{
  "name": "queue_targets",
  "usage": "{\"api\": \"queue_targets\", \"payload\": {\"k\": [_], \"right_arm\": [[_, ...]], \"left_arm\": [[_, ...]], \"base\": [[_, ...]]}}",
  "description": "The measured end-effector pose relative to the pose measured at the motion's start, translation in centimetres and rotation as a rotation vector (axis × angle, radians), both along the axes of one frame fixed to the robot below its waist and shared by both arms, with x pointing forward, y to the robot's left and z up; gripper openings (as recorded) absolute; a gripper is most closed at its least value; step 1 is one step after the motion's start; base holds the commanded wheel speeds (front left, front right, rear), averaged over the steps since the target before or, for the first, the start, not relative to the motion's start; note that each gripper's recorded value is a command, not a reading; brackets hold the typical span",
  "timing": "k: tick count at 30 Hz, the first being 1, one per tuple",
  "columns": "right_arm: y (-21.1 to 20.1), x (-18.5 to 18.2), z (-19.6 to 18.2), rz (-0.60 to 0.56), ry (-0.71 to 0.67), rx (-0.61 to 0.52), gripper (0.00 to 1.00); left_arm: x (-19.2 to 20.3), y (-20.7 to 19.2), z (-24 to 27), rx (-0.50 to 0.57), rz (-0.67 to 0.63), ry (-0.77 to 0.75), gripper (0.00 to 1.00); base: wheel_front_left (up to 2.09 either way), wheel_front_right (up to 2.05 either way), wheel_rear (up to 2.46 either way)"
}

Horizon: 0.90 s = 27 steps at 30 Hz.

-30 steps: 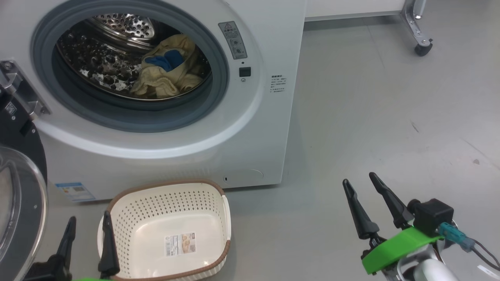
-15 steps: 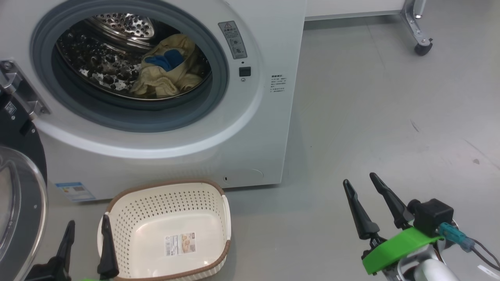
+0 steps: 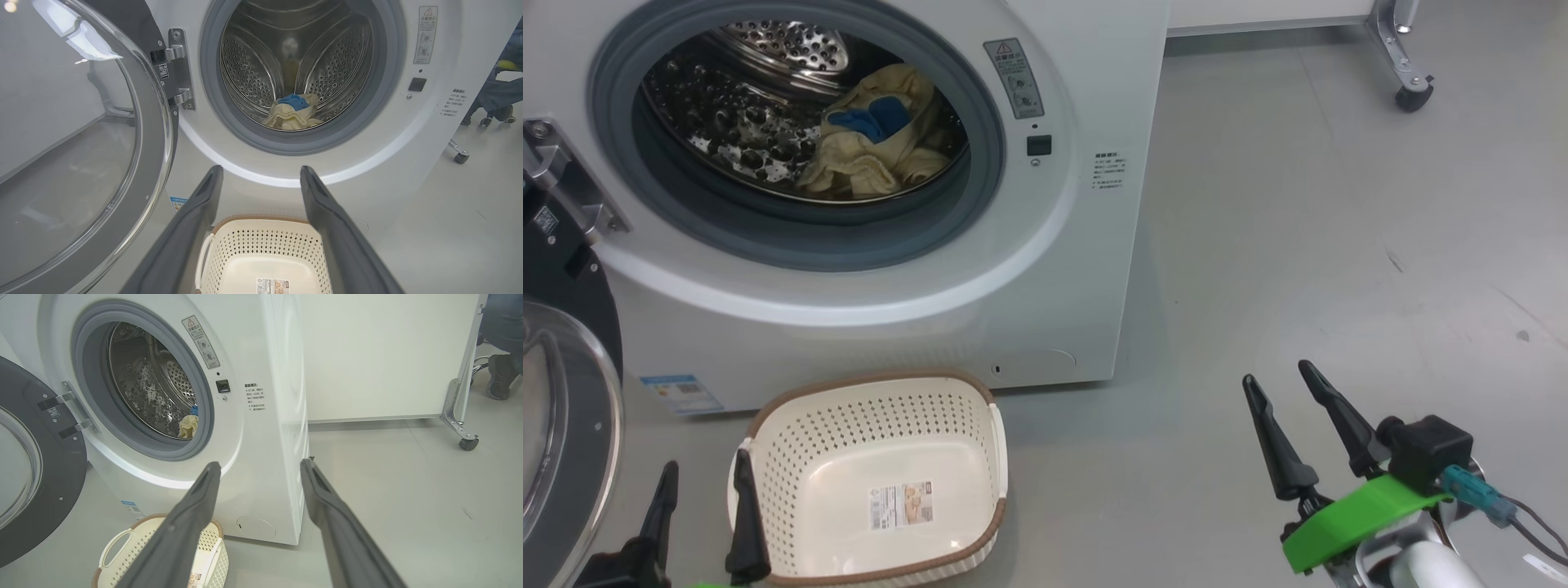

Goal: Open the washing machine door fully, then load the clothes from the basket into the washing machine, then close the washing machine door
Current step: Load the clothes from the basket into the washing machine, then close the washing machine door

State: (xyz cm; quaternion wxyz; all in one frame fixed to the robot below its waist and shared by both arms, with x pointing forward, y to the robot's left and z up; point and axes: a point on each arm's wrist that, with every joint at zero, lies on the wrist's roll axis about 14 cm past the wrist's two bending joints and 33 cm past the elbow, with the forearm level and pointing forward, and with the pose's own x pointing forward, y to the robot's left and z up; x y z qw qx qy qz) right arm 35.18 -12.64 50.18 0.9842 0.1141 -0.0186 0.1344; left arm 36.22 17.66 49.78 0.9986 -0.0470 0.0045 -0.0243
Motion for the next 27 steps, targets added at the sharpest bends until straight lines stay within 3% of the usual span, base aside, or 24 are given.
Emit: {"api": "queue_targets", "payload": {"k": [12,27], "right_arm": [[-0.08,0.28,-0.23,-0.003,0.007,-0.002,1.00],[0.11,0.36,-0.03,0.004,0.000,-0.002,1.00]], "left_arm": [[0.00,0.29,-0.41,0.001,0.010,0.012,1.00],[-0.17,0.77,-0.08,0.007,0.028,0.000,1.00]], "base": [[-0.40,0.73,-0.33],[-1.71,2.00,-0.29]]}}
